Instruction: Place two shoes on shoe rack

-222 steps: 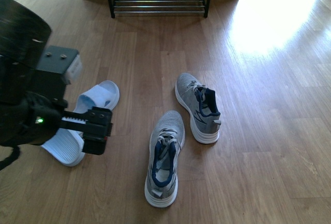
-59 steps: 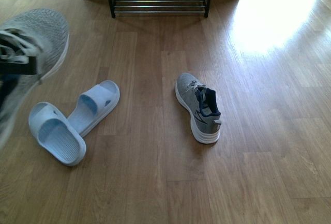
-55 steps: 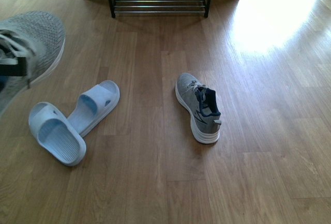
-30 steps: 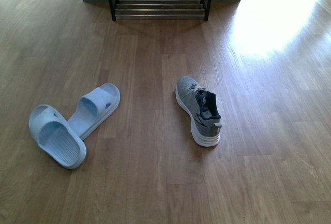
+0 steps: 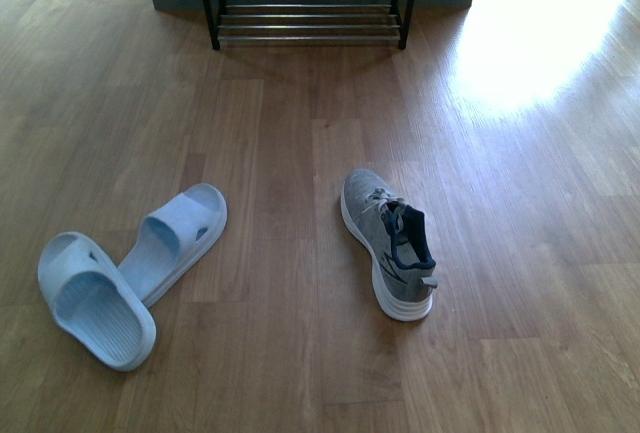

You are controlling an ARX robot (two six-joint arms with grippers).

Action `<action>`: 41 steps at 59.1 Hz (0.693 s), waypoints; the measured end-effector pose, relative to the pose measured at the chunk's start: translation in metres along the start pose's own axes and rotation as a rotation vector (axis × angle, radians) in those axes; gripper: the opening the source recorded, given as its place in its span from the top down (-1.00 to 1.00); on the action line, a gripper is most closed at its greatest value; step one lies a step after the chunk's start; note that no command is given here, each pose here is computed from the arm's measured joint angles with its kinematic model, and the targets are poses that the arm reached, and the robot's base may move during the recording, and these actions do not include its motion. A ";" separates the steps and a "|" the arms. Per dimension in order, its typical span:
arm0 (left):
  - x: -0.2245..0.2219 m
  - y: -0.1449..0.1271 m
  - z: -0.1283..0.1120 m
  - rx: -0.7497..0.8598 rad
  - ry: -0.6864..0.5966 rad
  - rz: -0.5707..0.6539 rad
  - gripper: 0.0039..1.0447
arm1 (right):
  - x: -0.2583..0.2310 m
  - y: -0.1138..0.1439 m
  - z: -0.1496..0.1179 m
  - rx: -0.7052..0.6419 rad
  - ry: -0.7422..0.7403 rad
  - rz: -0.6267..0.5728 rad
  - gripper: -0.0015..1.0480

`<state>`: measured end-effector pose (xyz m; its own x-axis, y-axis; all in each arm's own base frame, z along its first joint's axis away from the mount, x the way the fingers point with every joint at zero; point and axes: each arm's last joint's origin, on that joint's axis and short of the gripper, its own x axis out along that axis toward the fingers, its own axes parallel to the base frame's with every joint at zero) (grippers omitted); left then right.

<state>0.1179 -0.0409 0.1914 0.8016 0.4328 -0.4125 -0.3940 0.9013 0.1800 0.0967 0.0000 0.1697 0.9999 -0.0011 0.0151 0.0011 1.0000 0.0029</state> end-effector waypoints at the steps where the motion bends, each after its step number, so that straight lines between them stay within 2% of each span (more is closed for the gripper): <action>1: 0.000 0.000 0.000 0.000 0.000 0.000 0.98 | 0.000 0.000 0.000 0.000 0.000 -0.001 -0.82; 37: 0.000 0.000 0.000 -0.002 0.002 -0.005 0.98 | 0.000 0.000 0.000 0.000 0.000 0.005 -0.82; 41: 0.000 0.000 0.000 -0.002 -0.001 0.002 0.98 | 0.001 0.000 -0.003 0.013 0.081 0.097 -0.82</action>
<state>0.1179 -0.0409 0.1914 0.8013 0.4346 -0.4111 -0.3966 0.9004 0.1788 0.0976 0.0001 0.1669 0.9932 0.0961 -0.0652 -0.0950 0.9953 0.0185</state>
